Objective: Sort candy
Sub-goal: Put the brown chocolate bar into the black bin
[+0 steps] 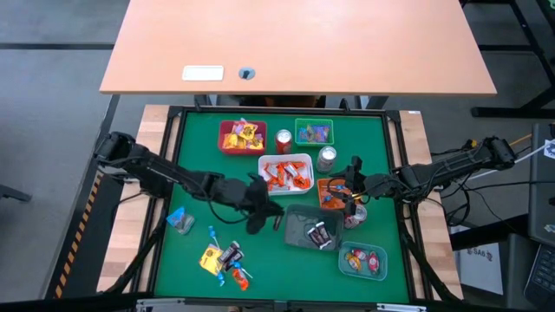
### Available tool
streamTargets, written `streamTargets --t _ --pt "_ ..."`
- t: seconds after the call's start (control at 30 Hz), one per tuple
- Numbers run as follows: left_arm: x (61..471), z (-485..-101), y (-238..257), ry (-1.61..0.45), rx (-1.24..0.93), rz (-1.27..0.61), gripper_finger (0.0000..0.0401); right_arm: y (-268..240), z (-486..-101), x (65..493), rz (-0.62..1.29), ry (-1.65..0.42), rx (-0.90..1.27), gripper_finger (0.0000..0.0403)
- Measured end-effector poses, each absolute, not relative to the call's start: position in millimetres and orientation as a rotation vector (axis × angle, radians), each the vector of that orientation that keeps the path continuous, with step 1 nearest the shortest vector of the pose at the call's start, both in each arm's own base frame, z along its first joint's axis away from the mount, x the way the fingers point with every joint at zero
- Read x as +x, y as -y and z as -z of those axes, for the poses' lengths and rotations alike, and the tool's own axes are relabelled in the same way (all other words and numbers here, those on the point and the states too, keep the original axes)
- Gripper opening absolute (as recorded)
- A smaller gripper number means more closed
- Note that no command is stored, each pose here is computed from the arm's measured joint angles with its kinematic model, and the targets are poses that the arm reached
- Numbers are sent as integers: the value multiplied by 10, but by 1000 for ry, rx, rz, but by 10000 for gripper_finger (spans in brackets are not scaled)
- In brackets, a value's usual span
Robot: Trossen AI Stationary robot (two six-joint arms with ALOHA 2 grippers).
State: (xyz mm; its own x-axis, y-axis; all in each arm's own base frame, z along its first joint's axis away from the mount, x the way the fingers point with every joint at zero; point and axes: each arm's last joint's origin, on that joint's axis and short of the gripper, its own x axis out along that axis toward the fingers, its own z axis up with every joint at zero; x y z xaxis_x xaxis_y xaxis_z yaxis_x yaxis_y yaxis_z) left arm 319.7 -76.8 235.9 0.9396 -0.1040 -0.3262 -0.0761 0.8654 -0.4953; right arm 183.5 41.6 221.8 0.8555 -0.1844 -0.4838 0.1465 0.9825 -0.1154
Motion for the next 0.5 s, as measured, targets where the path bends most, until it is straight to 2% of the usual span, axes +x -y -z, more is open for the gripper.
streamTargets --t 0.23,0.5 --pt "3248 -2499 827 -128 -346 -64 25 -416 -2219 1835 174 -515 -75 241" --pt "3470 -2224 911 -33 -264 -47 51 -423 -2256 1857 171 -473 -58 241"
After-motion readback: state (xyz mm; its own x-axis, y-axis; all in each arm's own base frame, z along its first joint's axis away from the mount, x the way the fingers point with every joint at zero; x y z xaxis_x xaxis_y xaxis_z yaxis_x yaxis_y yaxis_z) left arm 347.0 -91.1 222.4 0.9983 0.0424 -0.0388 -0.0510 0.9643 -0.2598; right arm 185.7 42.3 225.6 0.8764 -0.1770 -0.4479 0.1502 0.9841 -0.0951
